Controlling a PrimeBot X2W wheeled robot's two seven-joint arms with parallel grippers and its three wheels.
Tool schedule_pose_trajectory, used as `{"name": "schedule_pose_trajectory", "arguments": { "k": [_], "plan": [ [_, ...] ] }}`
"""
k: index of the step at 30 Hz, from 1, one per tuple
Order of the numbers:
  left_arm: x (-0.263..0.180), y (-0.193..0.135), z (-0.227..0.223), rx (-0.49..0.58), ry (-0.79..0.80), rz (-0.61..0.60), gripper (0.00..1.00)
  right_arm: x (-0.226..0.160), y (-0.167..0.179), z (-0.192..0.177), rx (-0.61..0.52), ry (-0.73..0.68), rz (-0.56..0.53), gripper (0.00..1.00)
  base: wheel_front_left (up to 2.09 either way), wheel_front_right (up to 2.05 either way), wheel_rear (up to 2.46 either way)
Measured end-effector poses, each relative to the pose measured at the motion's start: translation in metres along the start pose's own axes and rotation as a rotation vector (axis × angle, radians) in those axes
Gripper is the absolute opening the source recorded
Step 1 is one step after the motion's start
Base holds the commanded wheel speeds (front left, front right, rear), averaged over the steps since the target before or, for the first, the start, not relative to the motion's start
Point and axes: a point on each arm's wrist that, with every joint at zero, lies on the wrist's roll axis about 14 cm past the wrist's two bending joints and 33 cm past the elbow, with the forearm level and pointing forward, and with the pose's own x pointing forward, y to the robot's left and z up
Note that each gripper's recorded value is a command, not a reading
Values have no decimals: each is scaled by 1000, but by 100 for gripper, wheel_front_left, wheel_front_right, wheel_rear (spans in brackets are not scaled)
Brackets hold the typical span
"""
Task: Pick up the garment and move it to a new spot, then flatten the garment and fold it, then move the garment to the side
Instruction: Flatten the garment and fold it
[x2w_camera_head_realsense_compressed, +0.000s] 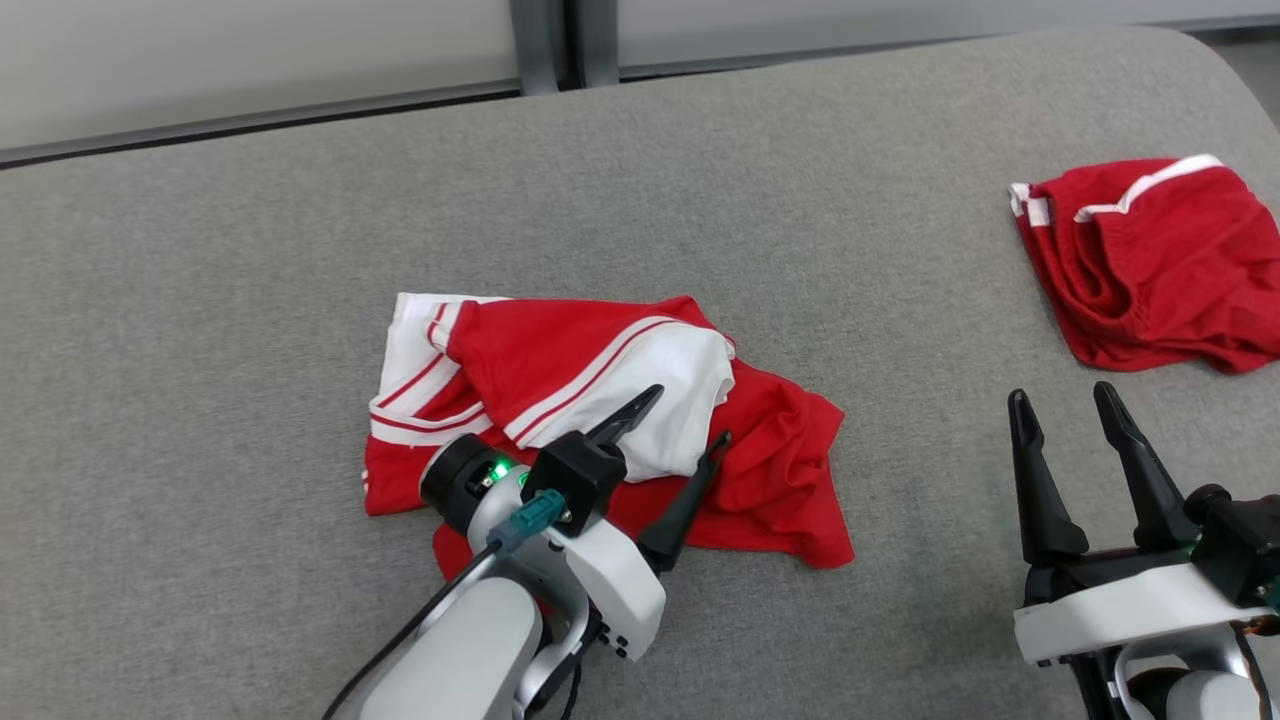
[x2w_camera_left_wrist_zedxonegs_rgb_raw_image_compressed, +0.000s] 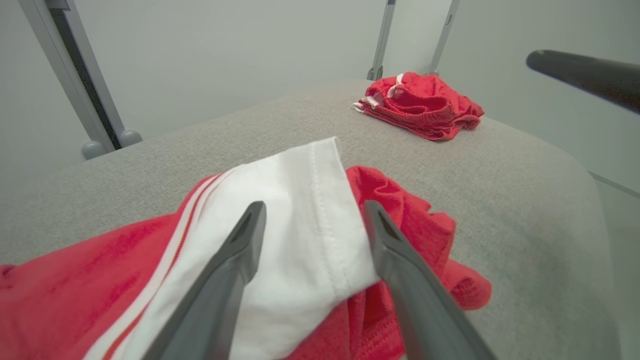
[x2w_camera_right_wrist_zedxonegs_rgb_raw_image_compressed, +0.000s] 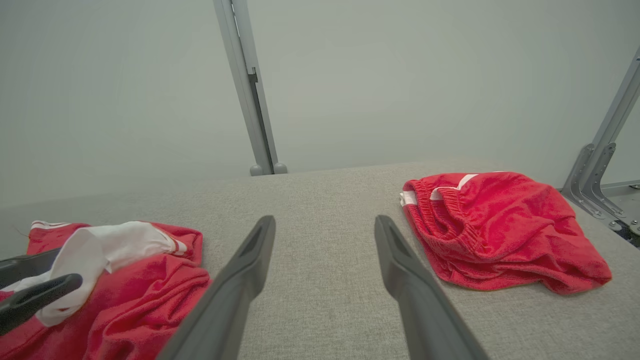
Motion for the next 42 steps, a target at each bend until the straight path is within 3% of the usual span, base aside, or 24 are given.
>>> {"name": "schedule_pose_trajectory", "arguments": {
  "k": [1,2,3,4,12,17,23,26,27,28,29,36,42],
  "plan": [
    [3,2,-6,0,22,-1,100,0,-3,-2,1,3,-10,100,0,0,0],
    [6,4,-11,0,36,3,77,0,-6,-4,2,9,-19,100,0,0,0],
    [8,7,-15,1,47,8,4,0,-7,-6,3,10,-25,100,0,0,0],
    [10,11,-14,-1,41,21,0,1,-8,-6,5,11,-29,100,0,0,0],
    [1,54,21,15,-108,156,0,10,-4,-10,17,13,-16,100,0,0,0],
    [-35,106,47,51,-195,338,0,22,9,-11,23,10,24,100,0,0,0],
    [-110,169,24,42,-124,614,0,34,21,-15,34,21,61,100,0,0,0],
    [-129,177,-1,-5,-53,664,0,38,24,-17,36,25,70,100,0,0,0],
    [-132,177,-7,-31,-40,673,25,39,25,-18,37,27,72,100,0,0,0],
    [-134,176,-13,-58,-33,680,78,40,25,-19,38,30,73,100,0,0,0],
    [-134,175,-17,-71,-27,678,100,41,26,-20,39,32,76,100,0,0,0],
    [-136,172,-12,-161,-127,708,100,45,31,-10,32,1,93,100,0,0,0],
    [-148,172,21,-130,-242,738,100,39,32,5,9,-35,103,100,0,0,0]
  ]
}}
